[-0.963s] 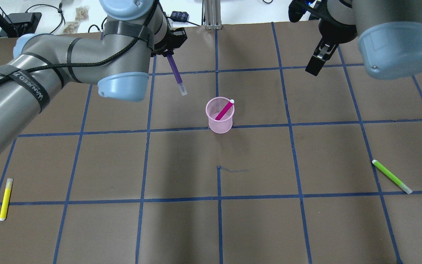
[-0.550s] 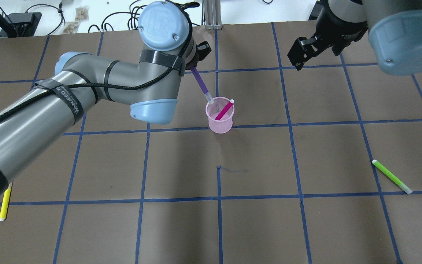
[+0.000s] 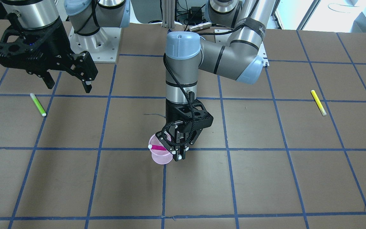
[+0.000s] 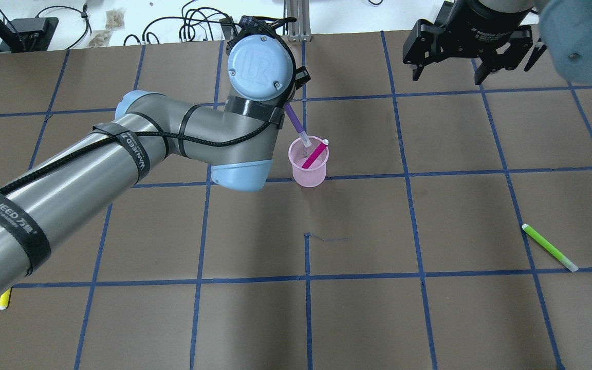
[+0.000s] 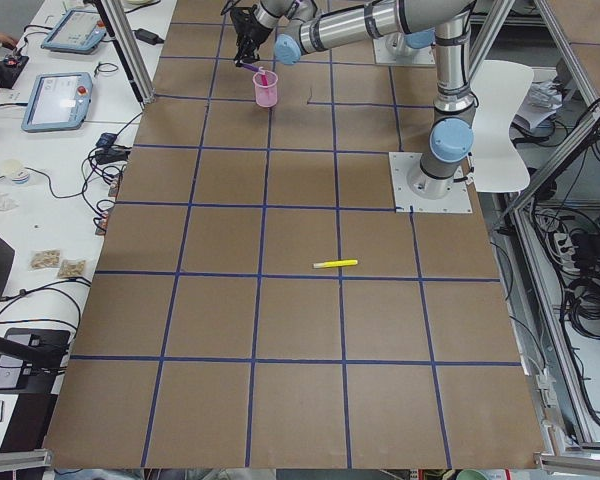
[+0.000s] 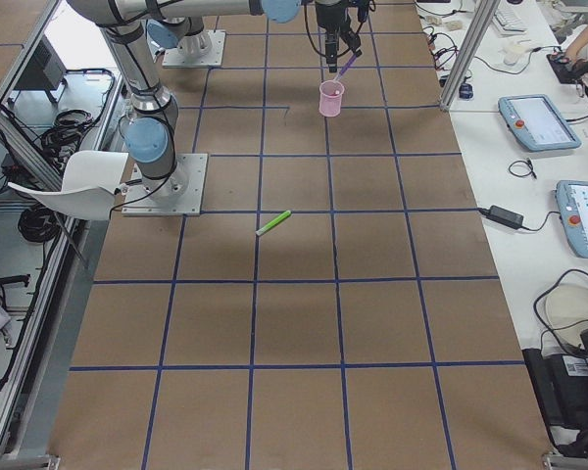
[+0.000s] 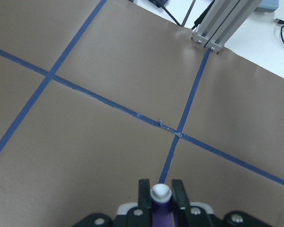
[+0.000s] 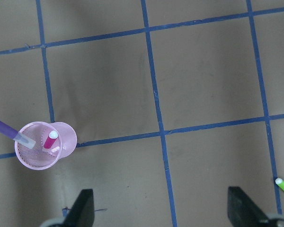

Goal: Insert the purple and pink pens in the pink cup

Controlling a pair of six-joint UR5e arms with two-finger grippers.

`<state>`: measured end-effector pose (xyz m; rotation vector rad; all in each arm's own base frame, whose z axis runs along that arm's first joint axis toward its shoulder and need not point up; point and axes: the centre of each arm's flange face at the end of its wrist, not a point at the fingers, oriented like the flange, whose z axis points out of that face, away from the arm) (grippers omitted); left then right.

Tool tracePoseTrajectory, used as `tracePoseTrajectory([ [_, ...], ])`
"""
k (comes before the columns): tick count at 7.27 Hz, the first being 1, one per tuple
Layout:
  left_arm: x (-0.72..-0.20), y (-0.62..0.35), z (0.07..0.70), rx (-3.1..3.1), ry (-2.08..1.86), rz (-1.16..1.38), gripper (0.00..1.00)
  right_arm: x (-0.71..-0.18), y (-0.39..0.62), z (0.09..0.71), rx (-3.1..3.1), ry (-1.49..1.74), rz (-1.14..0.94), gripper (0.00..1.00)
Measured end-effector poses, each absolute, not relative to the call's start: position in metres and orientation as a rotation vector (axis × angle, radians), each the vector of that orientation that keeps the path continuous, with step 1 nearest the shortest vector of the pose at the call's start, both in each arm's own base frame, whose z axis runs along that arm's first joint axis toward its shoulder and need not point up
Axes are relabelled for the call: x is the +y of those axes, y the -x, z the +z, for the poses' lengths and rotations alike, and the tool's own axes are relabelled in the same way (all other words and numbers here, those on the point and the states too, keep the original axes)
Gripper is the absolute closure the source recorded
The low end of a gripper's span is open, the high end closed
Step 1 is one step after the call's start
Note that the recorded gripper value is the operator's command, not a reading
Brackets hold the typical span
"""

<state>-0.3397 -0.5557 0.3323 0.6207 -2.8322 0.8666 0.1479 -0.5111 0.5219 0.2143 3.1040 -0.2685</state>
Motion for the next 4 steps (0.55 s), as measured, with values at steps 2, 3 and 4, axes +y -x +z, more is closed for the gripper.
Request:
tracePoseTrajectory([
  [2, -0.55, 0.345, 0.319, -2.867, -0.614, 0.882, 1.0, -0.51, -0.148, 0.52, 3.103, -0.235, -0.264, 0.0],
  [3, -0.549, 0.347, 0.311, -2.884, -0.612, 0.877, 1.0, -0.512, -0.148, 0.518, 3.102, -0.237, -0.258, 0.0],
  [4, -0.548, 0.35, 0.306, -2.893, -0.607, 0.876, 1.0, -0.513, -0.149, 0.517, 3.101, -0.235, -0.258, 0.0],
])
